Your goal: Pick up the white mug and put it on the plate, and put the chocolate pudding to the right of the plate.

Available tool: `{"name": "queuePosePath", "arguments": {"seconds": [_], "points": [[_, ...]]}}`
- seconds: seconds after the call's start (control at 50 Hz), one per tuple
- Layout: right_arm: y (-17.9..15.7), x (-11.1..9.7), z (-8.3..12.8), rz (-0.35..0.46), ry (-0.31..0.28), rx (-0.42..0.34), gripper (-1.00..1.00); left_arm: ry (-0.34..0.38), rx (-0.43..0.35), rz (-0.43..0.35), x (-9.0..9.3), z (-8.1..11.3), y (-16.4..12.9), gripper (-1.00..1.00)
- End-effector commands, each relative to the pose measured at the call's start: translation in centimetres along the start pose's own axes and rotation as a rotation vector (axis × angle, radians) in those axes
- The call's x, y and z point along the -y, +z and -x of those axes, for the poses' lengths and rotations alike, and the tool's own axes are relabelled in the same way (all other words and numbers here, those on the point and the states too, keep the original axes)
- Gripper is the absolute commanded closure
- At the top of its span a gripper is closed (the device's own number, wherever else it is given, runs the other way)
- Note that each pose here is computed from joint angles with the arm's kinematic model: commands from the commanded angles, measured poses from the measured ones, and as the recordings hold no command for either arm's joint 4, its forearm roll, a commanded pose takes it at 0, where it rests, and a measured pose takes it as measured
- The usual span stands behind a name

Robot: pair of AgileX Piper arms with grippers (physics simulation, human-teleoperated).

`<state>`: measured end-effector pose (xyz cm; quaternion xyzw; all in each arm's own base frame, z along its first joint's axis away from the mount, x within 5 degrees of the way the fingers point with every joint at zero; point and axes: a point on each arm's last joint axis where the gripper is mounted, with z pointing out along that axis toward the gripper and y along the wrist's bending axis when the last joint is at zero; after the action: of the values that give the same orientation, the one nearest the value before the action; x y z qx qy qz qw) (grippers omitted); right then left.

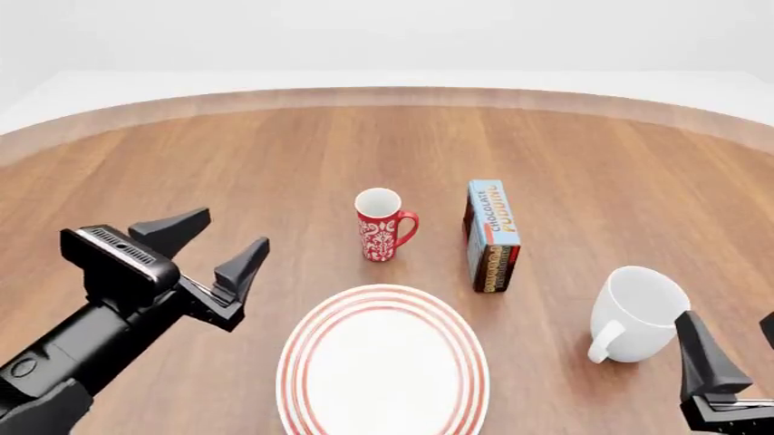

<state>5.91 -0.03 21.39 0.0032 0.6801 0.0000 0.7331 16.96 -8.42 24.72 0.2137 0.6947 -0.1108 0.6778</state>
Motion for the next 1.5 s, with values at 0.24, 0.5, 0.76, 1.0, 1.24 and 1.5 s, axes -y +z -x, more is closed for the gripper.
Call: {"name": "queuePosePath", "arguments": {"seconds": [0.24, 0.5, 0.76, 1.0, 1.24, 1.5], "points": [[0.0, 0.0, 0.0, 0.0, 0.001, -0.001, -1.0, 0.008, -0.013, -0.112, 2.4, 0.3, 2.8, -1.0], [0.0, 0.0, 0.0, 0.001, -0.001, 0.001, -1.0, 0.02, -0.035, -0.175, 4.0, 0.2, 4.4, -1.0], [0.0, 0.0, 0.0, 0.001, -0.001, 0.002, -1.0, 0.029, -0.047, -0.227, 5.5, 0.4, 5.6, -1.0], [0.0, 0.0, 0.0, 0.002, -0.001, 0.002, -1.0, 0.041, -0.057, -0.287, 7.3, 0.6, 6.6, -1.0], [0.0, 0.0, 0.0, 0.001, 0.002, -0.001, -1.0, 0.047, -0.065, -0.33, 8.7, 0.9, 7.6, -1.0], [0.0, 0.0, 0.0, 0.001, 0.002, -0.002, -1.0, 0.034, -0.073, -0.372, 10.4, 0.8, 8.6, -1.0]]}}
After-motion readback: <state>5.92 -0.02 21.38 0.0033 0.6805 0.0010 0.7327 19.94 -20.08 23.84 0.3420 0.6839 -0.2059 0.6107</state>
